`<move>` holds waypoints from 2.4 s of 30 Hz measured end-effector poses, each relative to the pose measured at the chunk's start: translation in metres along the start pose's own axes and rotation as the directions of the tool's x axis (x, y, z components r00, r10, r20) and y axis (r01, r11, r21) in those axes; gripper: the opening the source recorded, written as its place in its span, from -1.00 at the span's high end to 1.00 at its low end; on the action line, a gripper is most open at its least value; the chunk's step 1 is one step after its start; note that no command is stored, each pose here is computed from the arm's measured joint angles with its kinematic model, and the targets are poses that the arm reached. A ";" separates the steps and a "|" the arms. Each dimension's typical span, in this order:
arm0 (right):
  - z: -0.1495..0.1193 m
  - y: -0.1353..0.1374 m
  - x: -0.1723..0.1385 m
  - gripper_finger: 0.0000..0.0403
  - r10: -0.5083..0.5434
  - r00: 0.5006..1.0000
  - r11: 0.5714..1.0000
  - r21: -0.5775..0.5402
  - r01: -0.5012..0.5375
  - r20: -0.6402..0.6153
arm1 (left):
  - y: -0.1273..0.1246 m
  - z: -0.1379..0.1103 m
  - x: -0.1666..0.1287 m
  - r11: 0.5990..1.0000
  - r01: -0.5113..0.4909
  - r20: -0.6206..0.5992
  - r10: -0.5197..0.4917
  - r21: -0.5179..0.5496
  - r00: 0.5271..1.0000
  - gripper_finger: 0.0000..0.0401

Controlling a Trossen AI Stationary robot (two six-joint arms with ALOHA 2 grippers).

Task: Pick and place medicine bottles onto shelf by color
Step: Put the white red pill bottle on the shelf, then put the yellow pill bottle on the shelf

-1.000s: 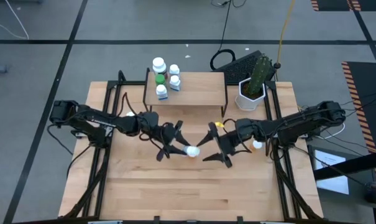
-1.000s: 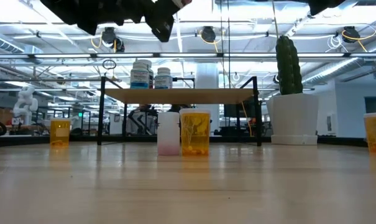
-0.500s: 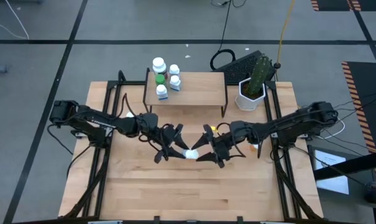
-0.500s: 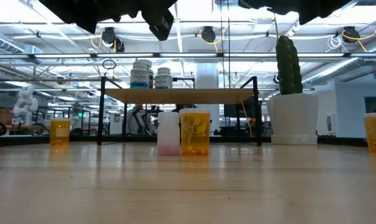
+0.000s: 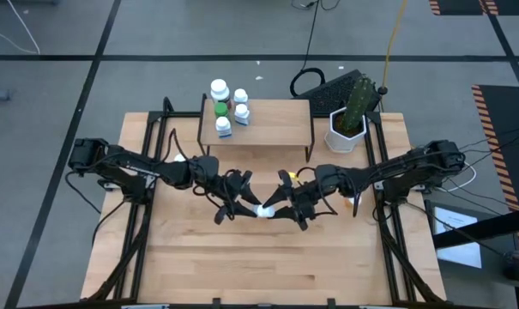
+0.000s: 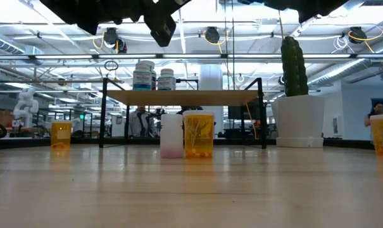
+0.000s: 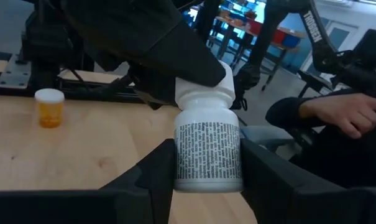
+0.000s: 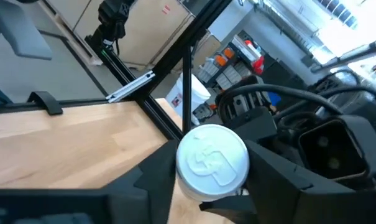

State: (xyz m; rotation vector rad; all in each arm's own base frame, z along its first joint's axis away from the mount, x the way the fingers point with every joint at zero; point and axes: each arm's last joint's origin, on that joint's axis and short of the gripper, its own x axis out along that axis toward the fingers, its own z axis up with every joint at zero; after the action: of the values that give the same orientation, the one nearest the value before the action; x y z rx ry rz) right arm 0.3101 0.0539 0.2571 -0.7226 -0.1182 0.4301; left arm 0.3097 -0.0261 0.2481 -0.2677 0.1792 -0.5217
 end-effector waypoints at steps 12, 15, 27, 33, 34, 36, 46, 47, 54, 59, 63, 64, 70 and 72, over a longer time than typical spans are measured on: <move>-0.003 -0.010 0.004 0.28 -0.114 0.971 0.963 0.217 0.161 -0.211 | 0.008 -0.006 -0.001 0.975 -0.207 -0.029 0.210 0.083 0.977 -0.20; 0.002 -0.024 0.007 0.26 -0.151 0.927 0.939 0.244 0.243 -0.344 | 0.014 -0.012 -0.006 0.913 -0.395 -0.079 0.403 0.102 0.912 -0.44; -0.040 -0.129 0.001 0.26 -0.219 0.683 0.774 0.303 0.556 -0.697 | 0.010 -0.022 -0.053 0.513 -0.849 -0.282 0.839 0.124 0.465 -0.95; -0.085 -0.181 0.005 0.26 -0.162 0.554 0.683 0.312 0.660 -0.816 | -0.002 -0.025 -0.064 0.319 -0.926 -0.254 0.930 0.202 0.265 -0.96; -0.092 -0.187 0.007 0.26 -0.150 0.542 0.676 0.314 0.667 -0.827 | -0.002 -0.026 -0.065 0.300 -0.928 -0.258 0.936 0.220 0.242 -0.96; -0.106 -0.193 0.010 0.26 -0.109 0.546 0.660 0.350 0.665 -0.831 | -0.003 -0.027 -0.067 0.284 -0.929 -0.260 0.940 0.238 0.221 -0.96; -0.131 -0.199 0.013 0.24 -0.056 0.580 0.564 0.454 0.690 -0.813 | -0.001 -0.034 -0.074 0.242 -0.930 -0.315 0.937 0.276 0.150 -0.96; -0.132 -0.198 0.013 0.24 -0.053 0.577 0.563 0.453 0.691 -0.815 | -0.002 -0.034 -0.075 0.240 -0.931 -0.319 0.936 0.276 0.147 -0.96; -0.132 -0.198 0.012 0.08 -0.048 0.576 0.532 0.467 0.706 -0.816 | -0.002 -0.038 -0.078 0.218 -0.931 -0.340 0.934 0.293 0.112 -0.96; -0.133 -0.199 0.011 -0.05 -0.052 0.574 0.531 0.464 0.709 -0.817 | -0.004 -0.042 -0.087 0.130 -0.941 -0.345 0.938 0.313 0.015 -0.96; -0.125 -0.203 0.009 -0.15 -0.071 0.583 0.550 0.456 0.700 -0.809 | -0.013 -0.040 -0.103 0.032 -0.947 -0.322 0.943 0.319 -0.077 -0.96; -0.123 -0.204 0.008 -0.18 -0.078 0.586 0.558 0.452 0.696 -0.806 | -0.017 -0.040 -0.107 0.013 -0.949 -0.312 0.946 0.315 -0.090 -0.96; -0.096 -0.205 0.002 -0.27 -0.081 0.603 0.591 0.449 0.670 -0.794 | -0.031 -0.061 -0.137 -0.031 -0.973 -0.292 0.951 0.230 -0.099 -0.96; -0.089 -0.202 0.003 -0.27 -0.081 0.617 0.594 0.460 0.661 -0.783 | -0.031 -0.073 -0.147 -0.051 -0.977 -0.299 0.947 0.205 -0.113 -0.96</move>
State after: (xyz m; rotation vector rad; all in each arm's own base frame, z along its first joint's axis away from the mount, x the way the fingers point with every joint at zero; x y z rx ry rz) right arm 0.4041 -0.1340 0.3239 0.0104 0.6003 -0.3007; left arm 0.1527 0.0084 0.2026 -0.0372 0.7215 1.0719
